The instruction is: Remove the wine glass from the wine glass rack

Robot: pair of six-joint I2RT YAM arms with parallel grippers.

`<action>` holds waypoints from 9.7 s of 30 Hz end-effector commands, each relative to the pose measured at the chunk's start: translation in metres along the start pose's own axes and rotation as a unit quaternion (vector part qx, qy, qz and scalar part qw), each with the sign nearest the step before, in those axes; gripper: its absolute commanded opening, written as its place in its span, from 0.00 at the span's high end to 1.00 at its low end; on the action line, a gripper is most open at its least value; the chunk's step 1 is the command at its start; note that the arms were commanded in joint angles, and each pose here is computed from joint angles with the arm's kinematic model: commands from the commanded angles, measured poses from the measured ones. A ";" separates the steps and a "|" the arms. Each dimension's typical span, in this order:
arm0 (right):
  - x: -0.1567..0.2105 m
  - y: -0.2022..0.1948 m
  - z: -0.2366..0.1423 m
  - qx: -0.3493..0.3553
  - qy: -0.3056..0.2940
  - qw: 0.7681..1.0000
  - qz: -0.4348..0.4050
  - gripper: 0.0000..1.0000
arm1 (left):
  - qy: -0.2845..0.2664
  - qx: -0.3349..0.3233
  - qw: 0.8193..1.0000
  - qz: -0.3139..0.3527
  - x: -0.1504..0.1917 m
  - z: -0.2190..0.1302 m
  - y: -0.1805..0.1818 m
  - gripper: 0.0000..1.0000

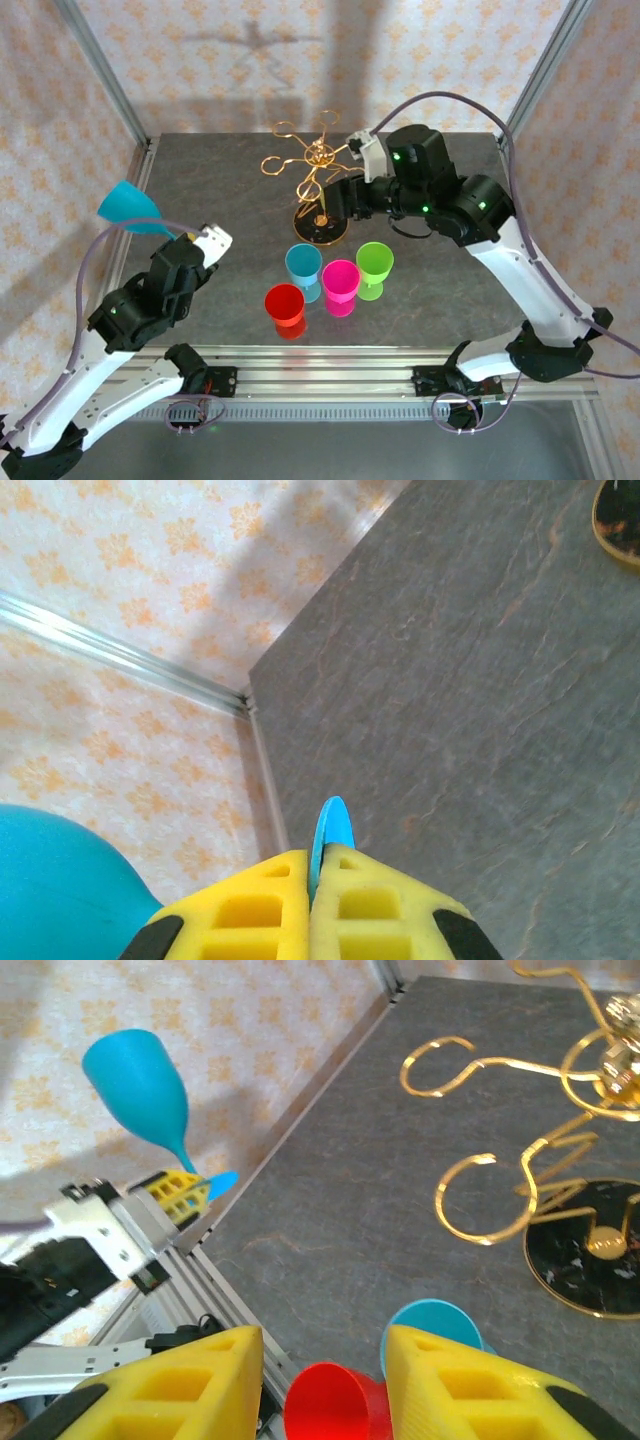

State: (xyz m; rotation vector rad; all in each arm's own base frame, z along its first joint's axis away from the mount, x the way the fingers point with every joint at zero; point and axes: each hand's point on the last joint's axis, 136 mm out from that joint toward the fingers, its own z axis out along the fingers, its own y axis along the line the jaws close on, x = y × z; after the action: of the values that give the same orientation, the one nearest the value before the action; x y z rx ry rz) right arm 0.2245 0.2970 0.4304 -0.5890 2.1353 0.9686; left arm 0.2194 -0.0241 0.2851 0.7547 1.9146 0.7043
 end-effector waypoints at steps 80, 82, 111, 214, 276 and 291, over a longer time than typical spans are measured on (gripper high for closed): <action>0.039 0.114 0.254 -0.182 0.098 0.966 -0.157 0.30 | -0.128 0.123 0.899 0.400 0.086 -0.007 -0.130 1.00; 0.043 0.114 0.256 -0.189 0.105 0.964 -0.156 0.30 | -0.130 0.123 0.899 0.401 0.086 -0.007 -0.131 1.00; 0.101 0.119 0.230 -0.257 0.230 0.926 -0.152 0.46 | -0.127 0.087 0.904 0.398 0.076 -0.005 -0.117 1.00; 0.092 0.098 0.214 -0.128 0.206 0.951 -0.190 1.00 | -0.108 0.046 0.910 0.397 0.075 0.004 -0.110 0.01; 0.150 0.001 0.236 0.101 0.268 0.945 -0.161 1.00 | -0.103 0.045 0.906 0.408 0.080 0.006 -0.114 0.01; 0.154 -0.010 0.244 0.124 0.269 0.941 -0.165 0.98 | -0.104 0.046 0.907 0.406 0.081 0.006 -0.114 0.01</action>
State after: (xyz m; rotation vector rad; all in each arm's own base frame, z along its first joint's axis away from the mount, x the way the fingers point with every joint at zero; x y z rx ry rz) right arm 0.2272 0.4667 0.1858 -1.1835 2.4907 0.3956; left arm 0.1688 -0.0384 0.1536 1.6782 1.4030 0.9617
